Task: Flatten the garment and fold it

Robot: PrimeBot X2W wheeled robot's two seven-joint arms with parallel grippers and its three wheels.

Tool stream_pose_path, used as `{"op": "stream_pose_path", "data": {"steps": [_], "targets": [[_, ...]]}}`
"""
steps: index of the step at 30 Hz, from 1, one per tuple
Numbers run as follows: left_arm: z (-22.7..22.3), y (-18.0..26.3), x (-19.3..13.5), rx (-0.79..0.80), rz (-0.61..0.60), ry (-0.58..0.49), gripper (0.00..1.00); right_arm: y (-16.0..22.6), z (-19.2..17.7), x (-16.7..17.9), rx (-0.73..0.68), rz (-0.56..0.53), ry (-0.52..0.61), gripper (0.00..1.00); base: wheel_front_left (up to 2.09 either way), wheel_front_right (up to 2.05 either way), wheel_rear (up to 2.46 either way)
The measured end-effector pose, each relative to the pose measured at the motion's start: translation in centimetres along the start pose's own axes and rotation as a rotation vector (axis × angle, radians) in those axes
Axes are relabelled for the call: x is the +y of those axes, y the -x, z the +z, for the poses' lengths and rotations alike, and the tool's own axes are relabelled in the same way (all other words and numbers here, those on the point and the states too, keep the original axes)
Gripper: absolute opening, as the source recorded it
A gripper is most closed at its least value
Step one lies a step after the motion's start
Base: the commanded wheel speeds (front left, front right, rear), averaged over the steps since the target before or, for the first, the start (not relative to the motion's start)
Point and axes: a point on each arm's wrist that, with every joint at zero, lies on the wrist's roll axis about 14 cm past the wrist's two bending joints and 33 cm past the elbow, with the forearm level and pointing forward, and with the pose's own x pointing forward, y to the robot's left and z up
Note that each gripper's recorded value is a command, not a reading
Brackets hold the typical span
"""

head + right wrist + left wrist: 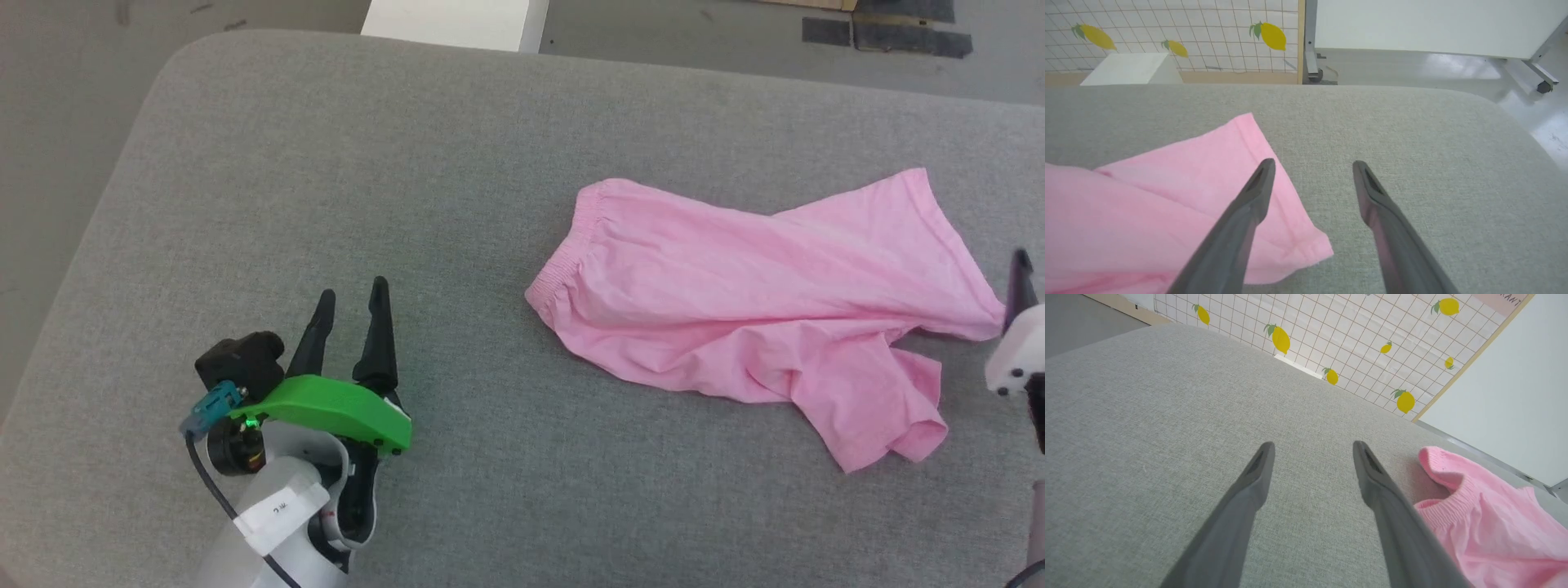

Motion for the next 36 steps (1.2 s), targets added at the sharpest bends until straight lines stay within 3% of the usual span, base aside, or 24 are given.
{"op": "stream_pose_path", "data": {"steps": [5, 11, 21, 24, 30, 31, 32, 33, 34, 36], "targets": [[0.7, 0.3, -0.4, -0.017, -0.015, 0.0, 1.0, 2.2, 2.4, 5.0, -0.157, 0.159, -0.044, 1.0, 0.0, 0.0, 0.0], [0.8, 0.5, -1.0, -0.021, -0.034, 0.0, 1.0, 5.6, -1.1, 8.8, -0.046, 0.305, -0.011, 1.0, 0.0, 0.0, 0.0], [0.3, 0.2, -1.4, -0.01, -0.045, 0.002, 1.0, 4.2, -3.0, 6.7, 0.16, 0.231, -0.013, 1.0, 0.0, 0.0, 0.0], [-0.1, 0.2, -1.1, 0.0, -0.037, 0.002, 1.0, 2.7, -2.5, 6.9, 0.201, 0.225, 0.023, 1.0, 0.0, 0.0, 0.0], [-0.6, 0.0, -0.4, 0.014, -0.013, 0.002, 1.0, 1.1, -5.9, 7.8, 0.441, 0.262, 0.182, 1.0, 0.0, 0.0, 0.0], [-0.7, 0.0, -0.2, 0.016, -0.009, 0.002, 1.0, 0.9, -6.3, 8.0, 0.476, 0.272, 0.209, 0.87, 0.0, 0.0, 0.0], [-0.8, -0.2, -0.1, 0.018, -0.007, 0.003, 1.0, 0.5, -6.3, 8.1, 0.498, 0.278, 0.225, 0.39, 0.0, 0.0, 0.0], [-0.8, -0.3, -0.1, 0.019, -0.005, 0.004, 1.0, 0.0, -6.2, 8.3, 0.512, 0.284, 0.246, 0.29, 0.0, 0.0, 0.0], [-0.9, -0.4, 0.0, 0.02, -0.004, 0.006, 1.0, -0.3, -6.0, 8.5, 0.519, 0.288, 0.262, 0.0, 0.0, 0.0, 0.0], [-1.1, -0.6, 0.2, 0.022, 0.004, 0.009, 1.0, -1.3, -5.5, 9.0, 0.519, 0.302, 0.299, 0.0, 0.0, 0.0, 0.0]]}}
